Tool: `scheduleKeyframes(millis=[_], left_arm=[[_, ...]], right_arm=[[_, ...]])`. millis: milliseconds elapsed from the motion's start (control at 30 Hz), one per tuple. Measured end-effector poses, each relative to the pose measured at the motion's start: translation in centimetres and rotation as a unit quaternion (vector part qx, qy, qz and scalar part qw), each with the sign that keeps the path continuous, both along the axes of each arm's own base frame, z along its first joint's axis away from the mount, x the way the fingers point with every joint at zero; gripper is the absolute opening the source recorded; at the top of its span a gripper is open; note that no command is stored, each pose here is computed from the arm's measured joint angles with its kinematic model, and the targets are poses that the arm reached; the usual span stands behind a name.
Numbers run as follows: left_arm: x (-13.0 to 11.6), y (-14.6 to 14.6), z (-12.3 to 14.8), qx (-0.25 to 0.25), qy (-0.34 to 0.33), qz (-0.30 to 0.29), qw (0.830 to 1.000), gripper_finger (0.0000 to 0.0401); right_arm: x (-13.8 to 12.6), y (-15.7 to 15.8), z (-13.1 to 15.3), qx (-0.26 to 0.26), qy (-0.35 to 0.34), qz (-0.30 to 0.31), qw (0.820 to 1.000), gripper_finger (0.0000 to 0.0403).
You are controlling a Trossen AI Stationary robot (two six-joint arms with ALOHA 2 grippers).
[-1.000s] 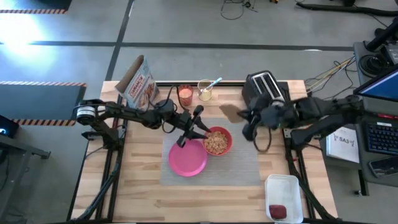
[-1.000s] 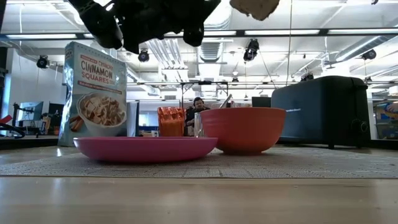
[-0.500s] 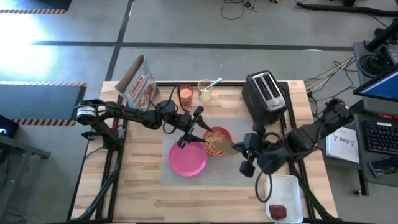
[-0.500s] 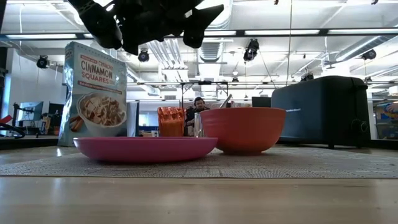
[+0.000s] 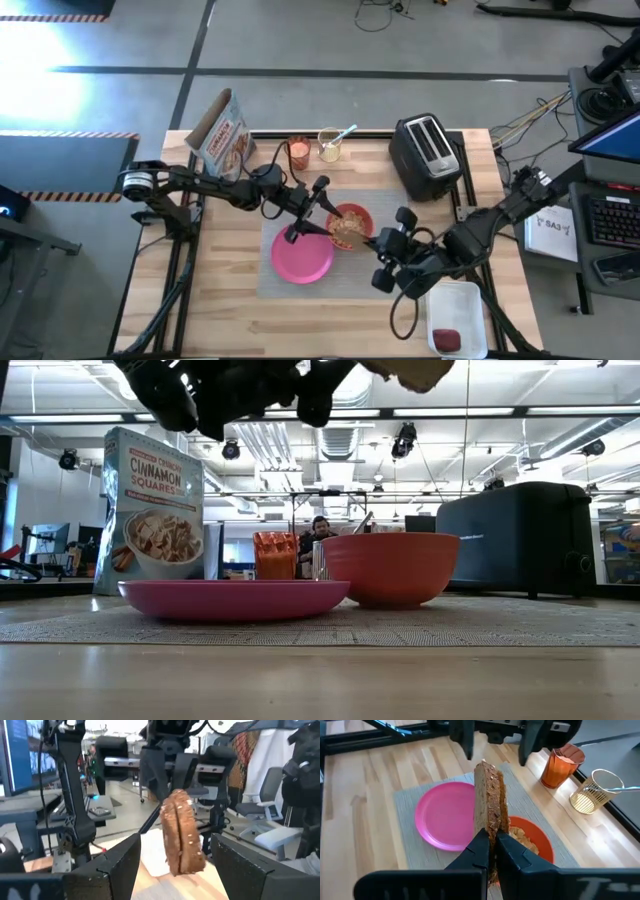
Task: Arrange a breakfast setting
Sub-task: Put the bread on the pink plate
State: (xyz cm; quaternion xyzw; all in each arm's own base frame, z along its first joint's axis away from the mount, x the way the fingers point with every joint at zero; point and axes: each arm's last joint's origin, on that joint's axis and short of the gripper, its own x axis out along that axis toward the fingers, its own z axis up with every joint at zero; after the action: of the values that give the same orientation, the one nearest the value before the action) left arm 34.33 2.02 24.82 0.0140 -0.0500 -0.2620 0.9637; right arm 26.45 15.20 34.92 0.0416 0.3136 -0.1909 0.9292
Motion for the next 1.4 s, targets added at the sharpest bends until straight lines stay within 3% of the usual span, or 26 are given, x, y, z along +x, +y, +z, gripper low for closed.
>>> scheduleKeyframes(millis=[133,267,467,833,1000,1400], left_arm=[[0.0,0.0,-0.8,0.017,0.037,0.002,0.999,0.0224],[-0.5,0.0,-1.9,0.064,0.091,0.000,0.994,0.0224],[-0.7,-0.1,-1.5,0.075,0.083,0.009,0.994,0.0223],[-0.7,-0.5,-1.6,0.068,0.091,-0.006,0.993,0.0223],[-0.7,-1.3,-1.2,0.068,0.069,-0.039,0.995,0.0223],[-0.7,-1.3,-1.2,0.068,0.066,-0.039,0.995,0.0223]], right_arm=[[1.0,1.1,-1.5,-0.004,0.015,0.008,1.000,0.0009],[2.4,2.4,-4.0,-0.022,0.045,0.014,0.999,0.0009],[4.1,3.3,-7.1,-0.067,0.075,0.004,0.995,0.0009],[3.1,2.0,-4.5,-0.073,0.019,-0.038,0.996,0.0009],[3.5,1.3,-4.5,-0.090,0.026,-0.042,0.995,0.0009],[3.7,0.9,-4.5,-0.098,0.026,-0.050,0.994,0.0009]])
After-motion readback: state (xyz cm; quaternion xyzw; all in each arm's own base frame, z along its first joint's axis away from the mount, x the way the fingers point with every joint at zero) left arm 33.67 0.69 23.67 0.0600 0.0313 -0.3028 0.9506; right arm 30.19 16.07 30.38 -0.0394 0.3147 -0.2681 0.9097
